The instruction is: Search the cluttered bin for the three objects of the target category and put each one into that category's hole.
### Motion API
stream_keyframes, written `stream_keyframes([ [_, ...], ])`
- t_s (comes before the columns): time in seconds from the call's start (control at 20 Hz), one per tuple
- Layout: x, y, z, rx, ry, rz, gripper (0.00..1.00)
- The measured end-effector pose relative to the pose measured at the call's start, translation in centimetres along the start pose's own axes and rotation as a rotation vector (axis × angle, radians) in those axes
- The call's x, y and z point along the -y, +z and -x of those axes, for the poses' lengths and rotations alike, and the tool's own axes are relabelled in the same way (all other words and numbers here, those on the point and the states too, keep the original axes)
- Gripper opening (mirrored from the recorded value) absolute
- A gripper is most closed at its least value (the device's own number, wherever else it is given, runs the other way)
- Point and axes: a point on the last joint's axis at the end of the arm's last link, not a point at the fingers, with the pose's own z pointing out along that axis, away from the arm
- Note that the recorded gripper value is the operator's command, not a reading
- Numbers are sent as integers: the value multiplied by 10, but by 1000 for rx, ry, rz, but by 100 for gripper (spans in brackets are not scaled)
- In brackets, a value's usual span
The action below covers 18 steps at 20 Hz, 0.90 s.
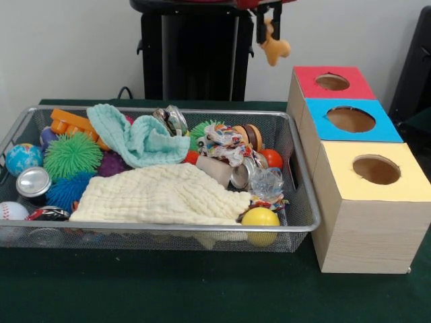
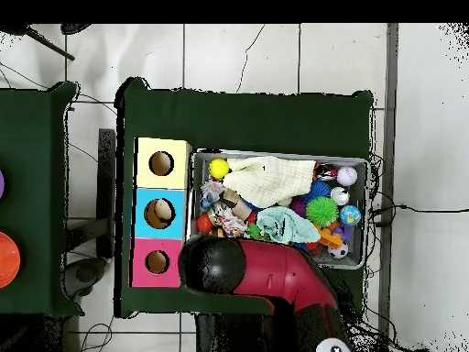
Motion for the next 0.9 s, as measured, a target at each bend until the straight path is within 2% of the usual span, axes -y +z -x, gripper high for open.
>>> stream_keyframes([
  [0.5, -45, 24, -46, -75, 92, 4, 0],
  [0.8, -59, 48, -76, -39, 141, 0, 0],
  [0.9, -60, 52, -81, -27, 149, -1, 0],
])
